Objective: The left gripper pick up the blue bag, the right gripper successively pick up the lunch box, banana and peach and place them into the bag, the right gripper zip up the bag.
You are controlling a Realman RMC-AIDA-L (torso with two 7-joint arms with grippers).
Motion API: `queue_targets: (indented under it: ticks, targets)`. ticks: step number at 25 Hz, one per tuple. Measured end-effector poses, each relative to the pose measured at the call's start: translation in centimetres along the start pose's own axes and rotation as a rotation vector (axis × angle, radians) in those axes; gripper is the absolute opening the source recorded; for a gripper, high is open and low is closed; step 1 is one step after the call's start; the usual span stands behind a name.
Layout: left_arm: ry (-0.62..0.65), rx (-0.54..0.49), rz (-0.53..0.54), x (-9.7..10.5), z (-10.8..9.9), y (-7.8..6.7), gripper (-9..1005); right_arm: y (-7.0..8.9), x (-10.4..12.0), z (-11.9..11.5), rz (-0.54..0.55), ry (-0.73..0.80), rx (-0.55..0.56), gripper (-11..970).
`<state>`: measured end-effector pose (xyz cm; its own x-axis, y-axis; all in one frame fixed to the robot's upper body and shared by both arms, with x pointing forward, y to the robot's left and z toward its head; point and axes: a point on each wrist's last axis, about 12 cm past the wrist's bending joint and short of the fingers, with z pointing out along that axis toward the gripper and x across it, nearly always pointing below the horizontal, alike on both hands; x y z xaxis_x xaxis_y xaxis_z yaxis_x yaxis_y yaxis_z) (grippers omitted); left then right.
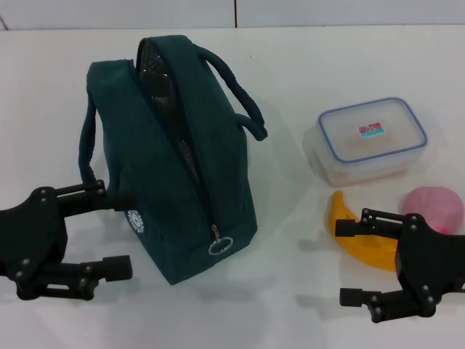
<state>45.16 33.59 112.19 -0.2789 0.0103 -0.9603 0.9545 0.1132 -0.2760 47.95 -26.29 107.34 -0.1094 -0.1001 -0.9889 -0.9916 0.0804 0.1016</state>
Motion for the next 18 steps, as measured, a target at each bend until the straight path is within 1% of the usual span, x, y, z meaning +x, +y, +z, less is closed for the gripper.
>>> queue_targets:
  ticks: [12, 15, 18]
  targets:
    - [-0.009, -0.008, -0.001, 0.1, 0.0, 0.0, 879, 0.0, -0.1, 0.0, 0.003, -0.002, -0.002, 872]
    - [-0.029, -0.032, 0.005, -0.1, -0.3, 0.0, 878, 0.0, -0.1, 0.0, 0.003, -0.002, -0.002, 871]
    - [-0.088, -0.099, 0.003, -0.7, -1.3, 0.3, 878, 0.0, -0.1, 0.0, 0.003, -0.002, 0.000, 871]
